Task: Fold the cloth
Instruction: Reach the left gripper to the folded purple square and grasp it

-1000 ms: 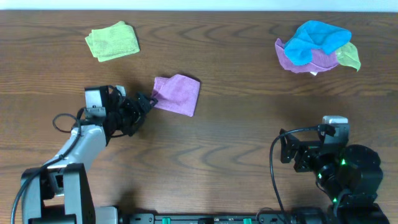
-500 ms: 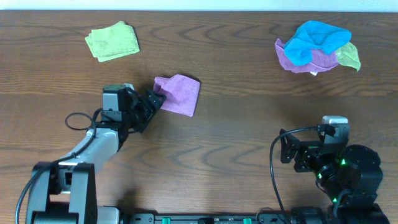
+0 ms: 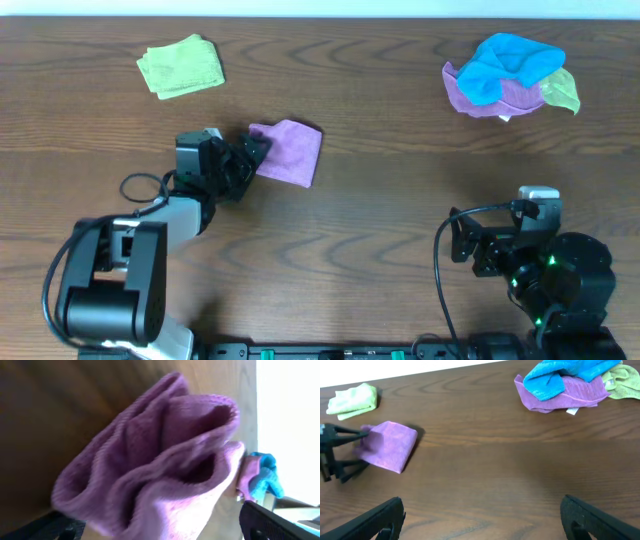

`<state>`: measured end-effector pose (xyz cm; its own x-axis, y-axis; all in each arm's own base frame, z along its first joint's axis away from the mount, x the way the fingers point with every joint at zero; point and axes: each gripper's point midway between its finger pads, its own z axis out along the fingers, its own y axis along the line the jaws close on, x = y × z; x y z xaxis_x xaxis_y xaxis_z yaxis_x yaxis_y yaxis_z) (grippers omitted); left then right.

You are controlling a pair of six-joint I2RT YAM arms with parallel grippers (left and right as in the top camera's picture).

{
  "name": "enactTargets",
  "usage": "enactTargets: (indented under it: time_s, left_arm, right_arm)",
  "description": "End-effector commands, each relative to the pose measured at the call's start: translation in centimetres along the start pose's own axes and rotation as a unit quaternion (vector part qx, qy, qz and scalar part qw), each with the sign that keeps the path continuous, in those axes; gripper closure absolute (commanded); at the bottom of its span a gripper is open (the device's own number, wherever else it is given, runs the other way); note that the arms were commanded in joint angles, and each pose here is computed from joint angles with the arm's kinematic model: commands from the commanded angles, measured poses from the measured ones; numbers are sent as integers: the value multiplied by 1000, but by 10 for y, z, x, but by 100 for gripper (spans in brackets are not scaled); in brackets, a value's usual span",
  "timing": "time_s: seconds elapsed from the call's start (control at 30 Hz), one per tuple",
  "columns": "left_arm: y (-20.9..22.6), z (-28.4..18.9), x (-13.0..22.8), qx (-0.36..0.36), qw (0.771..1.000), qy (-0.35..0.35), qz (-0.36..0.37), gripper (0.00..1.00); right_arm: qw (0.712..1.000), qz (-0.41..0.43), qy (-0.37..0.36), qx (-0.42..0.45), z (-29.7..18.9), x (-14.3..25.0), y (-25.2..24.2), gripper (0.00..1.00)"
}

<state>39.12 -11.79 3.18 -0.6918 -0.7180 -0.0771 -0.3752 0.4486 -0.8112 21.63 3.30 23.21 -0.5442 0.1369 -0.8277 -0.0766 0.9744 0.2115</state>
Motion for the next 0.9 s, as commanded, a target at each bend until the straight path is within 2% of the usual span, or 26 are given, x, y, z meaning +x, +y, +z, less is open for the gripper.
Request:
enactTargets:
  time_s: [0.0, 0.07, 0.27, 0.37, 0.57, 0.6, 0.67, 0.87]
  left_arm:
    - [39, 18, 18, -50, 998, 18, -31, 6]
    - [42, 26, 24, -47, 998, 24, -32, 11]
    - [53, 40, 31, -49, 998, 31, -33, 41]
    - [48, 40, 27, -39, 999, 24, -23, 69]
    - [20, 42, 21, 14, 999, 39, -14, 76]
    - [17, 42, 19, 18, 999, 40, -13, 80]
    - [8, 43, 17, 31, 998, 45, -9, 94]
    - [-22, 45, 9, 67, 996, 52, 7, 94]
  right_arm:
    - [1000, 9, 0, 6, 0, 1, -3, 1]
    - [1000, 9, 0, 6, 0, 1, -3, 1]
    - [1000, 9, 0, 6, 0, 1, -3, 1]
    - [1000, 9, 0, 6, 0, 1, -3, 1]
    - [1000, 9, 0, 6, 0, 1, -3, 1]
    - [1000, 9, 0, 6, 0, 1, -3, 1]
    - [1000, 9, 0, 6, 0, 1, -3, 1]
    - [1000, 9, 0, 6, 0, 1, -3, 1]
